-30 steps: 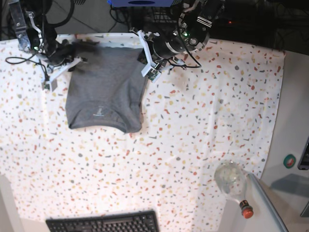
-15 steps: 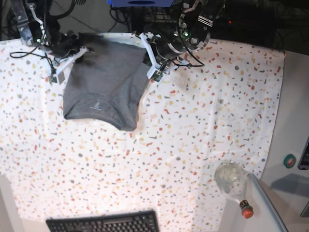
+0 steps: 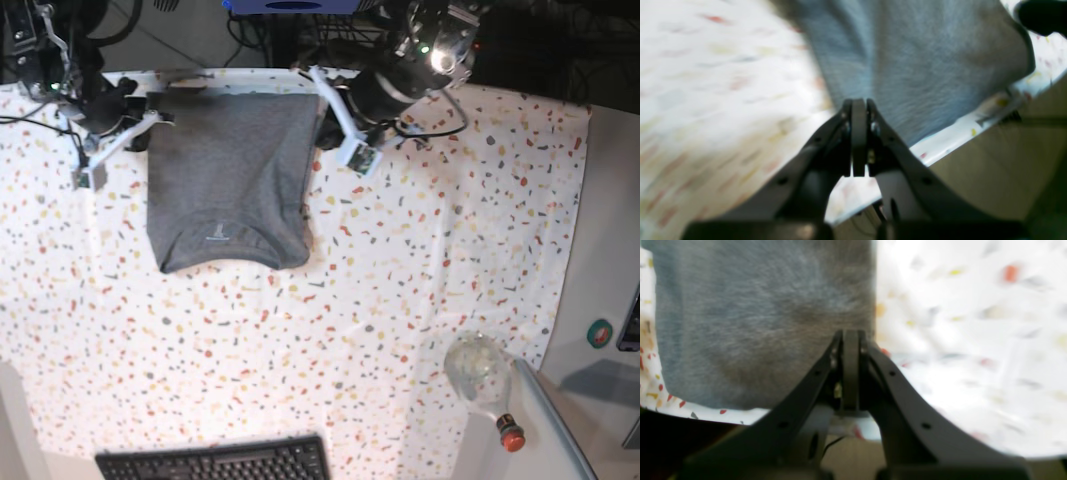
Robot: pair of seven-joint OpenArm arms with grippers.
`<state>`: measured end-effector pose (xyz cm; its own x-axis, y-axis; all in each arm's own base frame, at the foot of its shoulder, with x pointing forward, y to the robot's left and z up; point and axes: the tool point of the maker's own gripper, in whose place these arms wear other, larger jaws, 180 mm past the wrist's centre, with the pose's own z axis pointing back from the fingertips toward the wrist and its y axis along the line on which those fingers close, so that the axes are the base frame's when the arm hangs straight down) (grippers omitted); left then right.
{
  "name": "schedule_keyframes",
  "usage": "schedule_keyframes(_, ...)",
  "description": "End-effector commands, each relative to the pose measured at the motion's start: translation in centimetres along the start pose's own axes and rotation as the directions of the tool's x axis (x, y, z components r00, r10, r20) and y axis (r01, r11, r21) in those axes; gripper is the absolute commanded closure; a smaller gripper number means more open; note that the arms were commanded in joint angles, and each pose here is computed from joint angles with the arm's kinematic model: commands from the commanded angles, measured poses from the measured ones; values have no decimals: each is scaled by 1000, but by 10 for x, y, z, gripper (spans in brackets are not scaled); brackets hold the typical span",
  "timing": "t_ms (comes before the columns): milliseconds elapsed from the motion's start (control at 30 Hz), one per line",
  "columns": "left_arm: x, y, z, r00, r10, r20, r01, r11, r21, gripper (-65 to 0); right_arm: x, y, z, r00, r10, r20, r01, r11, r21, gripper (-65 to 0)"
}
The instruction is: Layout the t-shirt on the table in an organized manner, then fold the t-shirt properly
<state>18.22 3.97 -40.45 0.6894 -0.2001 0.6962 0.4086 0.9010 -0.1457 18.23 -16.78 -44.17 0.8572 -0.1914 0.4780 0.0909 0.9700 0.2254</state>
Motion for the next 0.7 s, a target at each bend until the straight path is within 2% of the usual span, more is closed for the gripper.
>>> schedule_keyframes(0,4,11,13,1000,-1,24,0,1000,31,0,16,-7,13,998,13,62,-12,1000,-15,0)
schedule_keyframes(100,-24,33,40,999,-8,-41,11,996,92,0,12,-27,45,996,-6,92,13,998,-68,0)
schedule_keyframes(200,-69,28,61,986,-31,-164,42,997,67,0,-12,-57,77,998,-24,64,34,987,-156,0)
schedule_keyframes(267,-102,13,78,967,-25,-252,33,999,28,0,-40,-81,96,999,-43,3,43,974,-224,0)
schedule_keyframes(367,-139,-10,99,936,-20,-351,13,1000,-23,0,-94,-95,117,989,-70,-133,32,962,-270,0)
schedule_keyframes(500,-184,-30,109,888,-2,-460,-29,998,-60,0,-167,-97,116,943,-76,-324,7,978,-209,0)
schedule_keyframes(600,-229,-23,95,831,-10,-556,-31,998,-63,0,-217,-98,87,894,-117,-433,40,982,-183,0)
schedule_keyframes(667,-256,-16,81,793,-16,-609,-27,998,-61,0,-247,-100,67,857,-95,-507,2,984,-181,0)
